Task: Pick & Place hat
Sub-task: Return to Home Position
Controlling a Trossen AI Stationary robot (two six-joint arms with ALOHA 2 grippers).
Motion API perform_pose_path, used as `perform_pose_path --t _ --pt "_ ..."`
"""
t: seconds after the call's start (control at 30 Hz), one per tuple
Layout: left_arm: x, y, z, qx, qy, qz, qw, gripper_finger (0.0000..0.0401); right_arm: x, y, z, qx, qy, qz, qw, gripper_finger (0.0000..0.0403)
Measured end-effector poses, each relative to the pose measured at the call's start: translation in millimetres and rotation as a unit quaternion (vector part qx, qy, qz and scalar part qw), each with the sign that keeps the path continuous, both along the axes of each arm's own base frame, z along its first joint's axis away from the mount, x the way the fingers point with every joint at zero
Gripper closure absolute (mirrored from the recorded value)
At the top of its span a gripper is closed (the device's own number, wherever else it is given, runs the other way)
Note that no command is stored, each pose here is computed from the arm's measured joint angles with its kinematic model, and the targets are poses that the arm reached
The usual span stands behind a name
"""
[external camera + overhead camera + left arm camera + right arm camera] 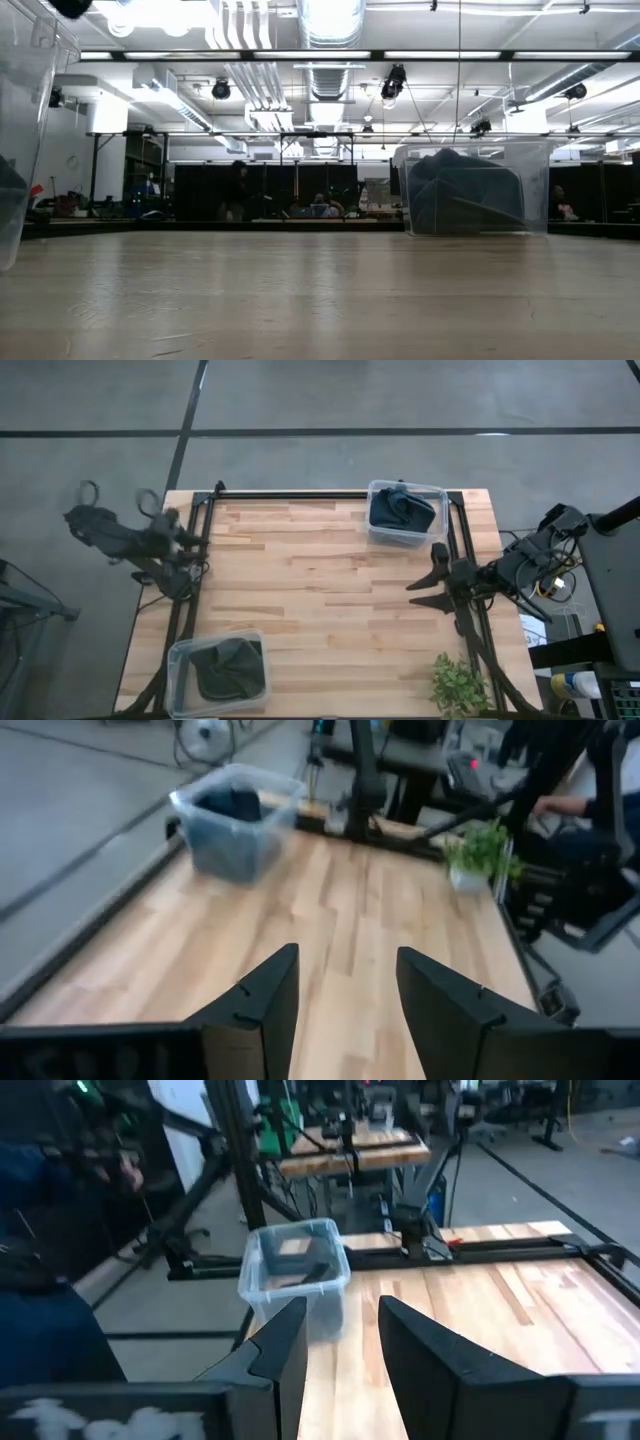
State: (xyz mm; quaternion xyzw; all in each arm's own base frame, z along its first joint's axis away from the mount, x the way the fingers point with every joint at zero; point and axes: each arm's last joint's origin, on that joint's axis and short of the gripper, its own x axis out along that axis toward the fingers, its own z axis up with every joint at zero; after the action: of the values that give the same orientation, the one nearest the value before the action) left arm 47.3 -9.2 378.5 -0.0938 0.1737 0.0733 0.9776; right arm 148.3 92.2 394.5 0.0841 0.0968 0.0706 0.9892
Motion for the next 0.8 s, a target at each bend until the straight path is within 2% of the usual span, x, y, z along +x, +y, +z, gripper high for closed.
perform_pose_path --t 0.13,0.33,0.4,0.6,0.67,0.8 --pt "-1.1 -0.6 -33.7 -0.025 -0.007 -0.017 1.000 0.0239 -2.5 -1.8 -21.7 0.006 -0.027 0.003 1.000 0.0284" --pt "-1.0 -1.1 -73.8 -0.032 -0.002 -0.022 0.999 0.0239 -7.1 -4.1 -52.8 0.011 -0.050 0.021 0.998 0.0284" --pt "-2.3 -0.3 -79.0 -0.045 -0.030 -0.022 0.998 0.0239 -9.5 -5.6 -61.6 0.016 -0.056 0.025 0.998 0.0284" --pt "-4.6 1.2 -103.4 -0.049 -0.048 -0.024 0.997 0.0239 -17.0 -11.4 -85.1 0.019 -0.075 0.025 0.997 0.0284" --pt "-1.7 -0.6 -103.9 -0.054 -0.076 -0.028 0.995 0.0239 -19.1 -13.9 -94.1 0.023 -0.081 0.022 0.996 0.0284" --pt "9.2 -8.3 -118.4 -0.053 -0.074 -0.048 0.995 0.0239 -19.8 -18.6 -109.9 0.039 -0.107 0.014 0.993 0.0284"
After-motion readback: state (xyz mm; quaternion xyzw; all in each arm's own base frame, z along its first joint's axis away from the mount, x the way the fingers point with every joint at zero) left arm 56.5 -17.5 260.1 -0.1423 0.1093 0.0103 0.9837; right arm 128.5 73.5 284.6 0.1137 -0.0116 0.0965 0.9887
